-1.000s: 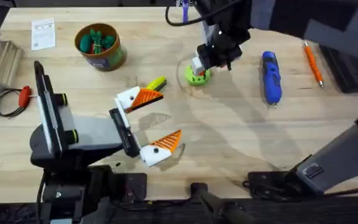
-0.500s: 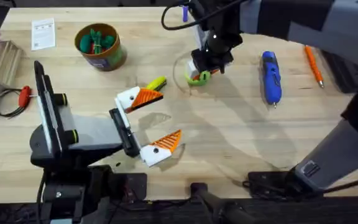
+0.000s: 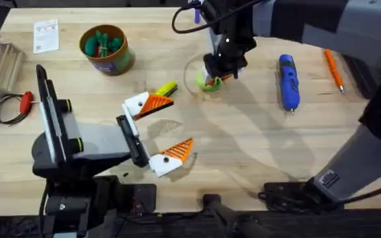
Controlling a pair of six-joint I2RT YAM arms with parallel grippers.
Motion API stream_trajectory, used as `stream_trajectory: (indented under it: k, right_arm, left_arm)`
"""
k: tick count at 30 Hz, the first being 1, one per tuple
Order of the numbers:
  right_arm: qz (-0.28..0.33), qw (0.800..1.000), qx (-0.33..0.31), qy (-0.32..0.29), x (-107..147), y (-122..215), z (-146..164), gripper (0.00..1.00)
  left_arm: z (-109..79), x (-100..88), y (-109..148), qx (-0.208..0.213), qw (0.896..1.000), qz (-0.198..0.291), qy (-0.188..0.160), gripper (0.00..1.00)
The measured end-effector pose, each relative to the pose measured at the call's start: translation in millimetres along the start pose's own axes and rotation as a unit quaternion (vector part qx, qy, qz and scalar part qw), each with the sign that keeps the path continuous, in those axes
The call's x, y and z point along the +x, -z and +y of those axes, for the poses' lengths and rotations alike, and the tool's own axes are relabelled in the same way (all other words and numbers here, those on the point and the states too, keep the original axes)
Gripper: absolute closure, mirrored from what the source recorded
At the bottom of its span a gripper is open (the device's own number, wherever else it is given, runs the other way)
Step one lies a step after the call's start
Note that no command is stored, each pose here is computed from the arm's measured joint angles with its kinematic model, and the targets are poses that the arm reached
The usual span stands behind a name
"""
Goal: Pick up the gripper from the table and insert it into the empty holder that is missing its gripper. Then pick up a screw, insert it into the mounting hole, and use the screwdriver to tighten it. Finally, clean up the table by picking up the vegetable and placing it into the bucket.
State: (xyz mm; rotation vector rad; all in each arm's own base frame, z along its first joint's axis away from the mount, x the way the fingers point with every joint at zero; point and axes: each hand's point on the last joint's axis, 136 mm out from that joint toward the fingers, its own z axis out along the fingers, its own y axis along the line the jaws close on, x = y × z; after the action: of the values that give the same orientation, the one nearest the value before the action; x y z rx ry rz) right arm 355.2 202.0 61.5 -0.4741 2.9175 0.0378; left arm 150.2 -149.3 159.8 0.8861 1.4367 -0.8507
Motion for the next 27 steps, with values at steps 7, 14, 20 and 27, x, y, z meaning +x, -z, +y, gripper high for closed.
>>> stream_trajectory:
  k: [7, 14, 20, 27]
  right_arm:
    - [0.000, 1.000, 0.000, -0.001, -0.2, 0.0, -1.1, 0.811]
    - [0.001, 1.000, 0.001, -0.001, 0.1, -0.8, -1.2, 0.994]
    - [0.002, 1.000, 0.001, -0.001, 0.1, -1.7, -1.1, 0.995]
    - [0.001, 1.000, 0.001, -0.001, -0.3, -1.2, -1.2, 0.995]
  left_arm:
    - [0.0, 0.0, 0.0, 0.000, 1.000, 0.000, 0.000, 0.015]
    - [0.0, 0.0, 0.0, 0.000, 1.000, 0.000, 0.000, 0.015]
    - [0.0, 0.0, 0.0, 0.000, 1.000, 0.000, 0.000, 0.015]
    - [0.0, 0.0, 0.0, 0.000, 1.000, 0.000, 0.000, 0.015]
